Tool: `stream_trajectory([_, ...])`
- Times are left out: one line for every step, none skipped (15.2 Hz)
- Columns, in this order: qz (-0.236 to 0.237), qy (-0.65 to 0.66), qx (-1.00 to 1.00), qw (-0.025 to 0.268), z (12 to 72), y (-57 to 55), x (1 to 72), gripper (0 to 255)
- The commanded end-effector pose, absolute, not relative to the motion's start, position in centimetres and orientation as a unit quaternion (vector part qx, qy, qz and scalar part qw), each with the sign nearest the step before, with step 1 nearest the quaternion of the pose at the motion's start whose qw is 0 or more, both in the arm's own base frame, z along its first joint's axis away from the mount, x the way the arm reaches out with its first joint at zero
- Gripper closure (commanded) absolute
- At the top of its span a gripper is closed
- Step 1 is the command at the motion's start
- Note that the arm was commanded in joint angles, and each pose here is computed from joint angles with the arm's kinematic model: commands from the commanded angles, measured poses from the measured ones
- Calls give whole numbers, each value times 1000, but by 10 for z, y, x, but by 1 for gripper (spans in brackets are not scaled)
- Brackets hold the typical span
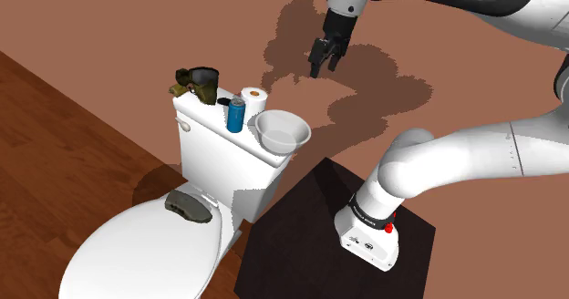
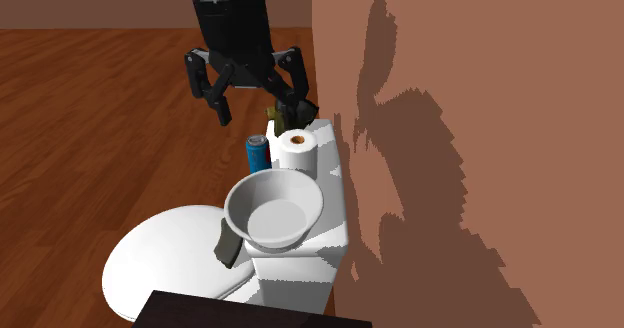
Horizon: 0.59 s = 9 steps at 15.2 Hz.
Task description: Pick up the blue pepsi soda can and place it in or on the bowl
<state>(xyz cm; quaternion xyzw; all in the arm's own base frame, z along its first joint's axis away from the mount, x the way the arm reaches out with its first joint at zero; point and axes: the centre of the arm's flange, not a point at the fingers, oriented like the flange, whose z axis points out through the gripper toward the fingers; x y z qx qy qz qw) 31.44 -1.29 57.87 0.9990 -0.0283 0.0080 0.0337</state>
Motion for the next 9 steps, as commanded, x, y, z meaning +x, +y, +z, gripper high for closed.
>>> stream_trajectory([8,-28,999,34,579,-13,314,0])
stream_trajectory([9,-31,999,35,570,-8,323,0])
stream_trajectory([9,-33,999,35,562,-3,332,0])
stream_trajectory([10,-36,999,36,554,3,341,0])
stream_trajectory([10,-38,999,37,546,8,350,0])
stream_trajectory([11,-41,998,38,538,13,359,0])
stream_trajectory([11,-43,998,39,530,18,369,0])
stream_trajectory([12,-45,998,40,521,23,378,0])
stream_trajectory([13,-48,998,41,513,27,387,0])
